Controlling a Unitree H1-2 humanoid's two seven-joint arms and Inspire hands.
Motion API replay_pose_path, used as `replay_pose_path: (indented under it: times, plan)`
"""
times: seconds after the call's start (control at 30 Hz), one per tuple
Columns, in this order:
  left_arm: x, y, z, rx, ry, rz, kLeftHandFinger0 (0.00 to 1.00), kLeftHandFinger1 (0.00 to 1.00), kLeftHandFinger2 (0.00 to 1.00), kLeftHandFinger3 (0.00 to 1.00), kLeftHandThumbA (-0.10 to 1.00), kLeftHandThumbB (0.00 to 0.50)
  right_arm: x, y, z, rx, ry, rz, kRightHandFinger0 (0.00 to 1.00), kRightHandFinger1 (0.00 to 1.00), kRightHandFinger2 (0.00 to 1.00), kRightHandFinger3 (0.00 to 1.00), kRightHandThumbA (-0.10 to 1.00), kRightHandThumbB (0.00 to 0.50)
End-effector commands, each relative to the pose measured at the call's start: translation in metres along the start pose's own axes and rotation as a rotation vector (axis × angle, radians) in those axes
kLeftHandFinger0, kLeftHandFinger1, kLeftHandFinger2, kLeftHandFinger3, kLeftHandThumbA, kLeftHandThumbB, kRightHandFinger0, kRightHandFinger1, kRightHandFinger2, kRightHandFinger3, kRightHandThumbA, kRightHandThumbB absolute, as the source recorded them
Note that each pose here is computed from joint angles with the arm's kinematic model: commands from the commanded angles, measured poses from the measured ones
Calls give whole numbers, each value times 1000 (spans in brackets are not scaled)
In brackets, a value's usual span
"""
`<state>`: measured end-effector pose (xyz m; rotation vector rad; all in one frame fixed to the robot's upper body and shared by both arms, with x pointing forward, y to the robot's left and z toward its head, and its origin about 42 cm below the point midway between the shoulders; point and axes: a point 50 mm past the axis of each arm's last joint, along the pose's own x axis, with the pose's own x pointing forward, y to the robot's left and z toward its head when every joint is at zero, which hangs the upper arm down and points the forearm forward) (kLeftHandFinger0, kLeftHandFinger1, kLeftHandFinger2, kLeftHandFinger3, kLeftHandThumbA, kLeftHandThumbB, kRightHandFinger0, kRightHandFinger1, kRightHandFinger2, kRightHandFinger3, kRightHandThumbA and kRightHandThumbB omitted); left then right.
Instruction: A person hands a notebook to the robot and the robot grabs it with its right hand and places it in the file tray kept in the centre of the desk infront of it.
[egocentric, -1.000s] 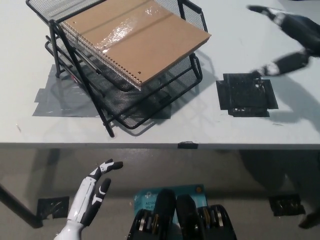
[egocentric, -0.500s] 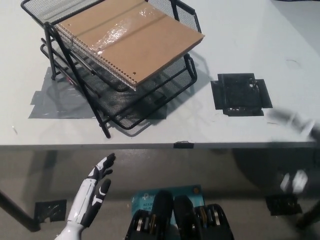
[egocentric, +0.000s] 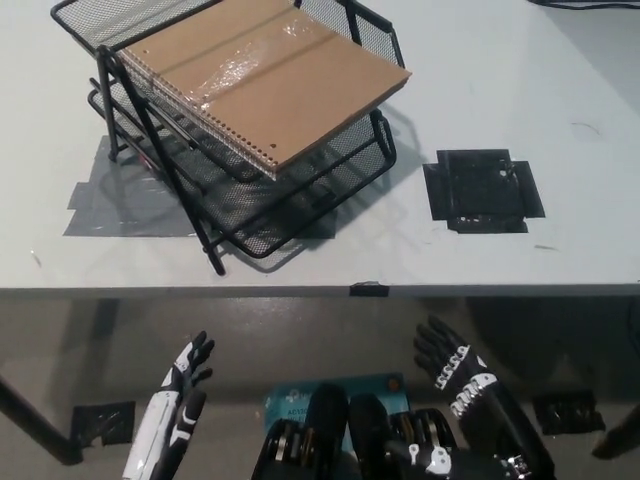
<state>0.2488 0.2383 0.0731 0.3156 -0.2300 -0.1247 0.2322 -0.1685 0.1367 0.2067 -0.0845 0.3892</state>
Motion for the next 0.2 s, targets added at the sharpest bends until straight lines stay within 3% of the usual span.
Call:
replay_pose_path:
  times: [0.0,0.1,0.17]
  plan:
    - [2,7,12,-33,-84,75,988,1000,1000,1000,1000,307,2,-11,-3,-18,-63,-23,1000,1000,1000,1000,1000,272]
    - [-2,8,13,-33,-80,86,1000,1000,1000,1000,1000,288,2,-12,-8,-23,-56,-14,1000,1000,1000,1000,1000,297]
    - [-2,8,12,-36,-79,87,1000,1000,1000,1000,1000,308,2,-12,-8,-24,-57,-13,1000,1000,1000,1000,1000,303]
